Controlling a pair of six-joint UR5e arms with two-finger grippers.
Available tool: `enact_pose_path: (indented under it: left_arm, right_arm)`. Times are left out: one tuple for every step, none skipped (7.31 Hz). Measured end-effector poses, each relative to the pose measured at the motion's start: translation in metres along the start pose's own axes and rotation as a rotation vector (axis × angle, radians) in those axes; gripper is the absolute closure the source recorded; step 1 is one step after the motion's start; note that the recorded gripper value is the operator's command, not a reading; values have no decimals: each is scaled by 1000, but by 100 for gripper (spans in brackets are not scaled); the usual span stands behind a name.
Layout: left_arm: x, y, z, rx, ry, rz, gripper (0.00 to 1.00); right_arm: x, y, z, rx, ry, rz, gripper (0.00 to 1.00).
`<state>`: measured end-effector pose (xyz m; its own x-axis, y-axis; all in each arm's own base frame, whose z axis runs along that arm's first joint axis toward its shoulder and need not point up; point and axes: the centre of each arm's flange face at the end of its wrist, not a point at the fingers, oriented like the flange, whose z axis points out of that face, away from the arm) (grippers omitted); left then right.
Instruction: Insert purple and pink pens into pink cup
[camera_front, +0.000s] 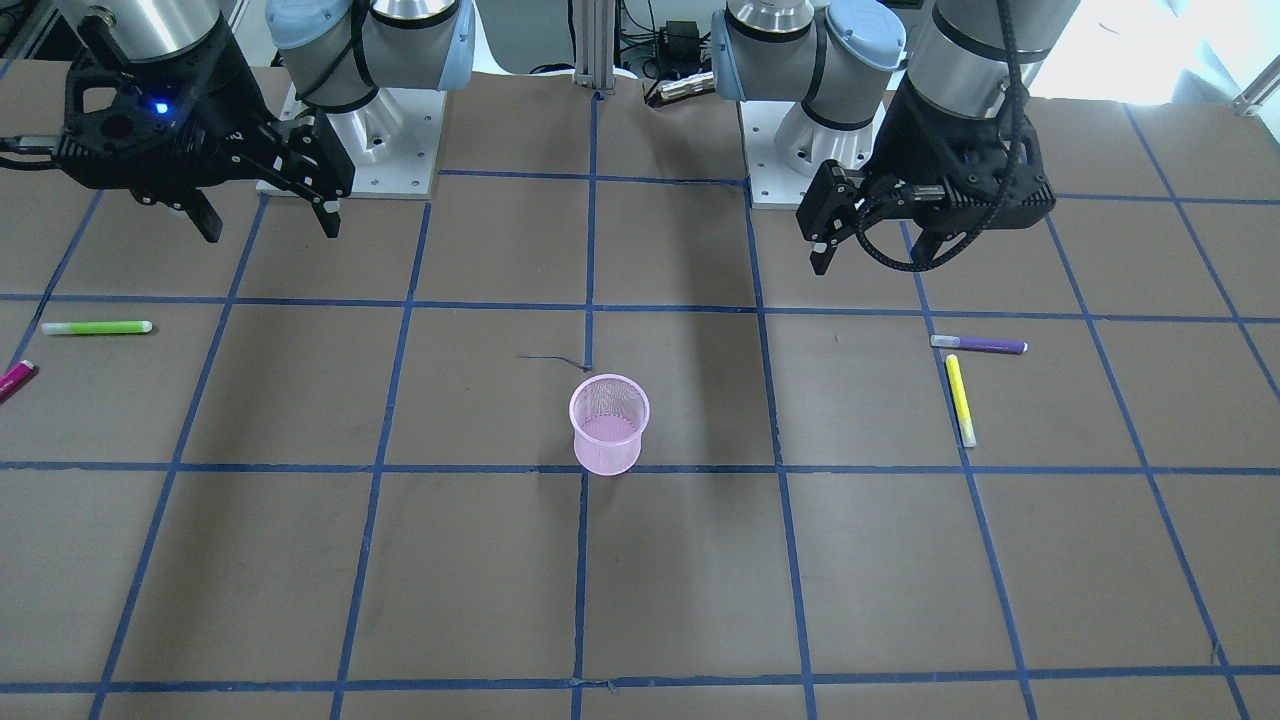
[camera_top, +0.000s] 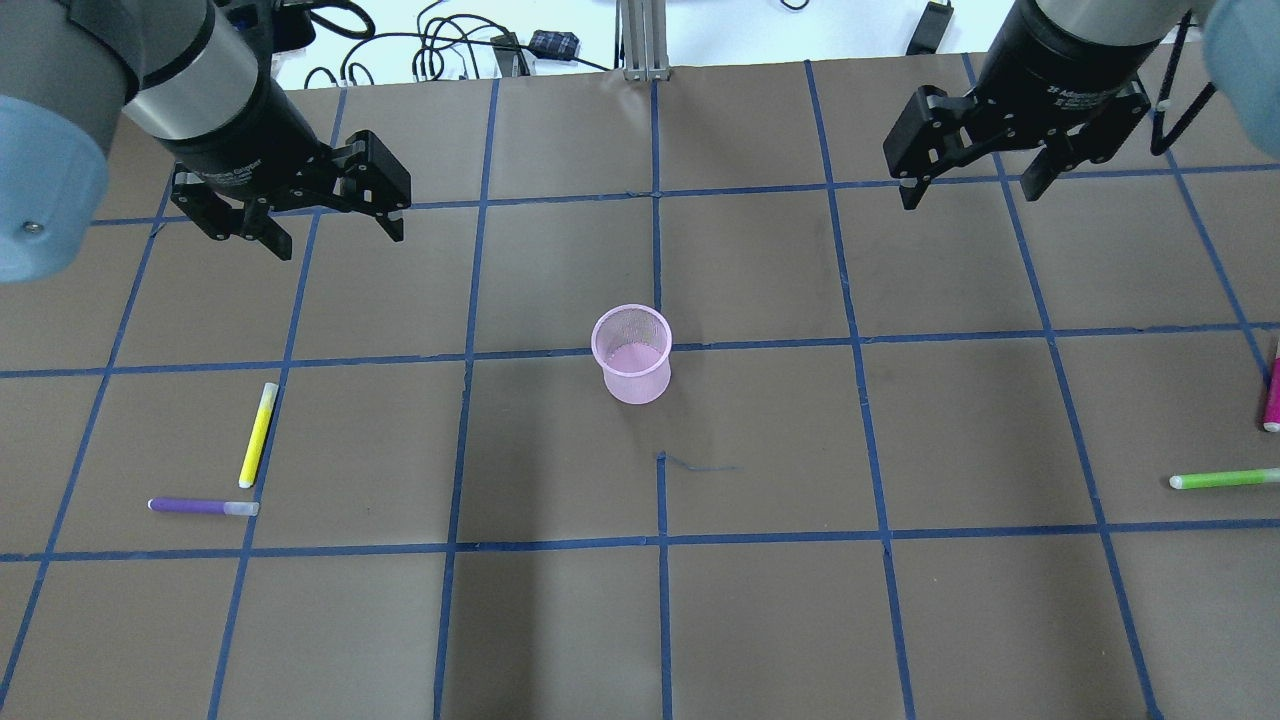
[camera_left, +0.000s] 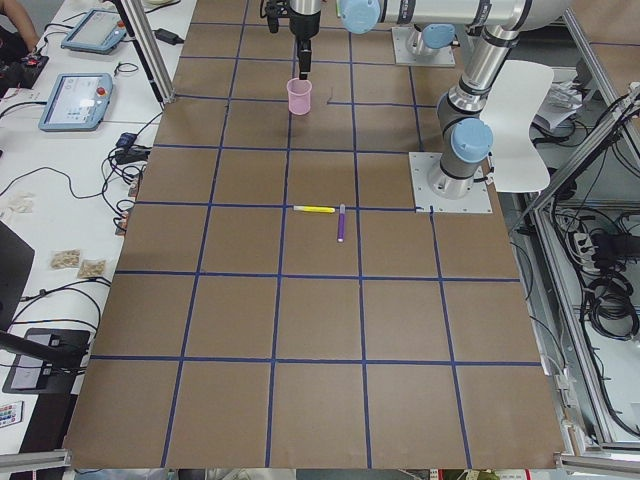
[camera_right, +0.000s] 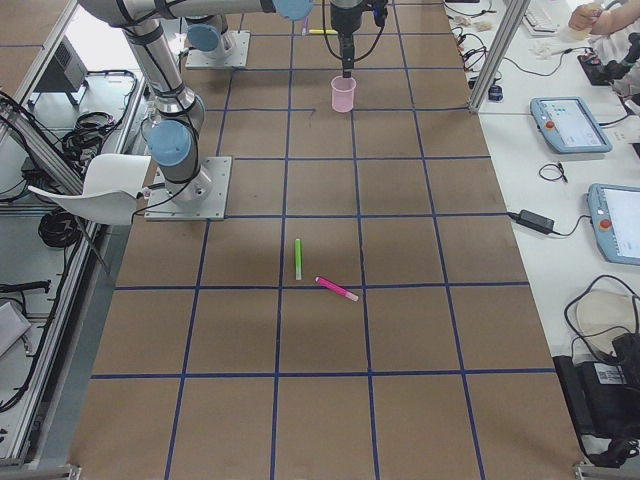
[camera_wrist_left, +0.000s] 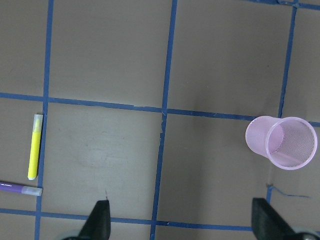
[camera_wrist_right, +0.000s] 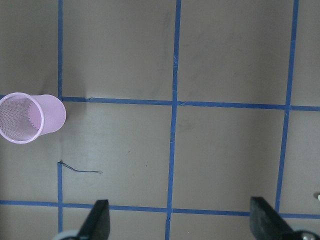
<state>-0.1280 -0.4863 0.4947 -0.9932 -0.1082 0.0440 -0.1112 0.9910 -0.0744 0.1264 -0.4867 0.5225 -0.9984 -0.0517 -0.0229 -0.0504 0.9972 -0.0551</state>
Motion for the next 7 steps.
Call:
enact_pose_path:
  left_arm:
    - [0, 0, 0, 0, 1, 0, 0]
    - [0, 0, 0, 0, 1, 1, 0]
    - [0, 0, 0, 0, 1, 1, 0]
    - [0, 0, 0, 0, 1, 1, 0]
    - [0, 0, 0, 0, 1, 2, 0]
    - [0, 0, 0, 0, 1, 2, 0]
    - [0, 0, 0, 1, 1, 2, 0]
  right_arm:
    - [0, 0, 2, -3, -1, 0, 0]
    - [0, 1, 6, -8, -2, 1, 0]
    - [2, 1, 9, -11, -2, 4, 0]
    - [3, 1, 10, -13, -2, 4, 0]
    - [3, 1, 11, -14, -2, 3, 0]
    - [3, 1, 10, -14, -2, 2, 0]
    - [3, 1, 9, -12, -3, 3, 0]
